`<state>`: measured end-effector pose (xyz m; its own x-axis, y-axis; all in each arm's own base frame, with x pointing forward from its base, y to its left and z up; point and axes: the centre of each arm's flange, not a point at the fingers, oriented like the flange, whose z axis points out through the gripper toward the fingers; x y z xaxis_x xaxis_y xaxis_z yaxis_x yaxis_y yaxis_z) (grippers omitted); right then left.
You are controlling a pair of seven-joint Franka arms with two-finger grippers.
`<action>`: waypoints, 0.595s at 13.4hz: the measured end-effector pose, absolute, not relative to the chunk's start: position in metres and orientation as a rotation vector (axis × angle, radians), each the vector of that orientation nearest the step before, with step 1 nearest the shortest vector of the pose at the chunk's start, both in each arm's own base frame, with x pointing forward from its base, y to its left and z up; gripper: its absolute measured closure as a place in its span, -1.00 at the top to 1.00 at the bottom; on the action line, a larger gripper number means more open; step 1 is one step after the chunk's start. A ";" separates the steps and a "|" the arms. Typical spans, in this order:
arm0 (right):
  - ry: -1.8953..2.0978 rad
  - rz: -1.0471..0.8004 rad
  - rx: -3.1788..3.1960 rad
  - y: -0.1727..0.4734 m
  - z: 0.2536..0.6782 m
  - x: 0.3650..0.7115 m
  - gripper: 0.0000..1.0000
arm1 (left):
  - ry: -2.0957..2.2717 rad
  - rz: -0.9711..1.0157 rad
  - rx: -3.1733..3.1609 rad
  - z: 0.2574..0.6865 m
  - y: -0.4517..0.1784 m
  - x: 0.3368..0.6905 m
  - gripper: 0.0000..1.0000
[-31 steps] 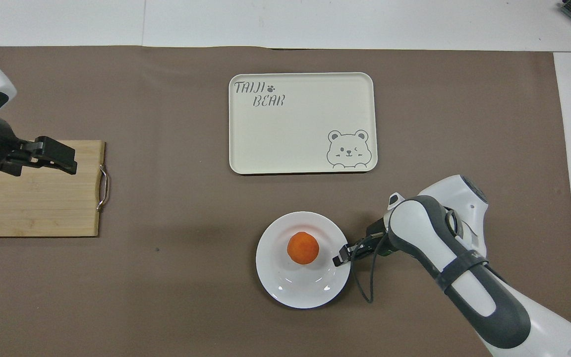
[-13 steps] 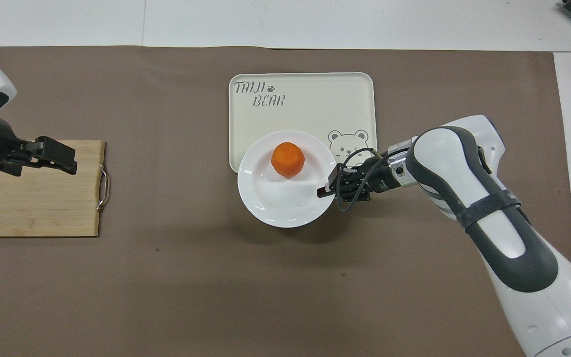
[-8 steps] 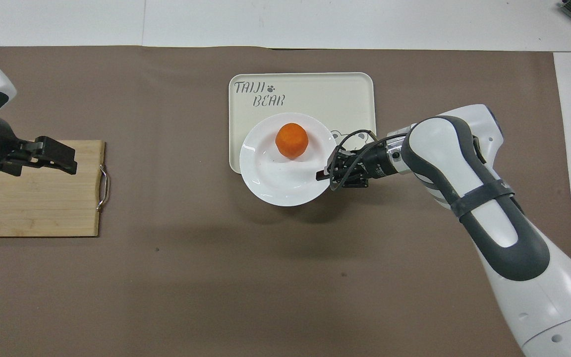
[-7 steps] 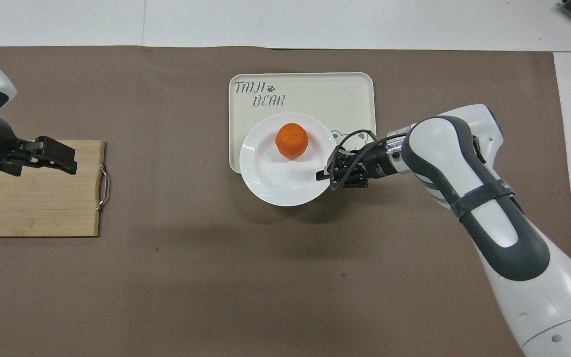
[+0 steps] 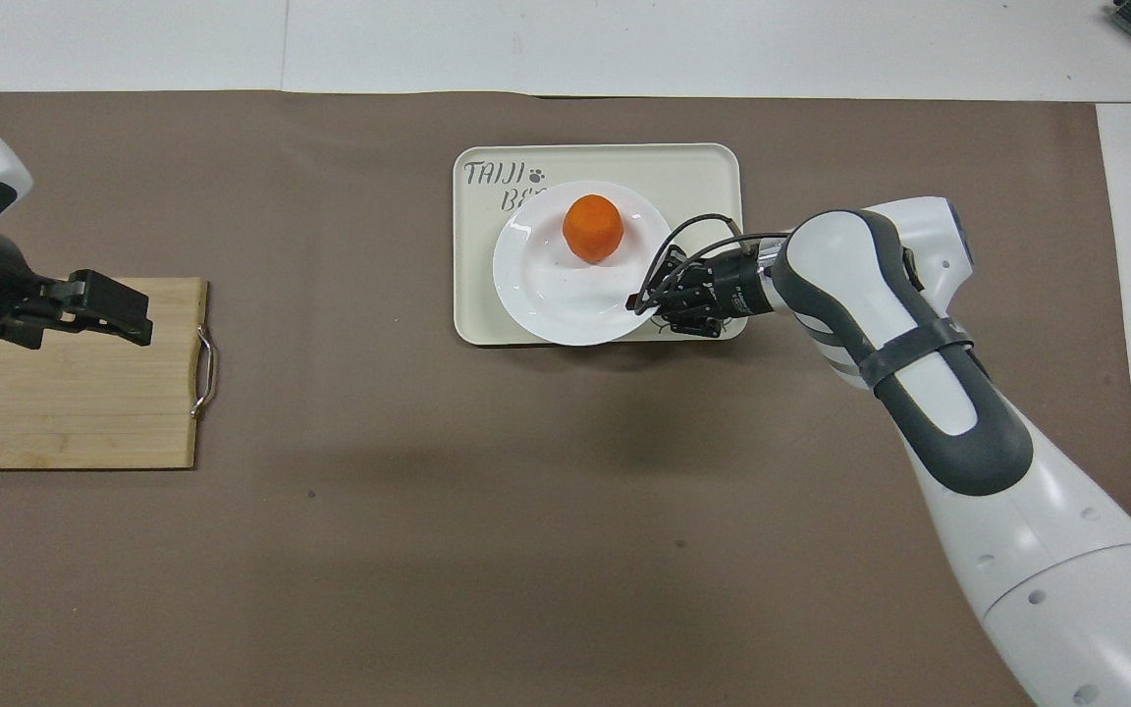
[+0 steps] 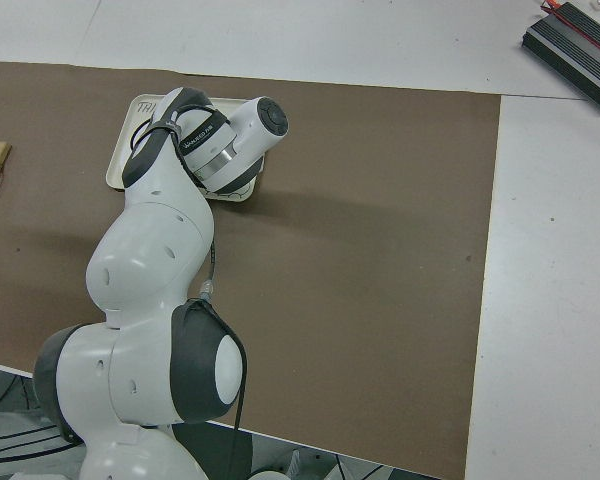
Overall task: Place orange and plate with both arms
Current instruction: 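Slide the plate with the orange onto the white tray, then open the right gripper and release the plate rim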
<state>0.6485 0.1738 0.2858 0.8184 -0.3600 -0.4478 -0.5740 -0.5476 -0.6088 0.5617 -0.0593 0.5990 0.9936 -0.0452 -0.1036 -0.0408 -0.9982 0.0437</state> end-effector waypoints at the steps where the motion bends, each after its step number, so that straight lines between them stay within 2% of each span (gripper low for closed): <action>1: 0.688 0.335 -2.209 0.174 0.282 0.652 -0.84 | -0.067 -0.162 3.095 0.599 -0.059 0.562 1.00; 8: 0.823 0.262 -2.194 0.183 0.286 0.672 -0.84 | -0.067 -0.162 3.095 0.599 -0.059 0.562 1.00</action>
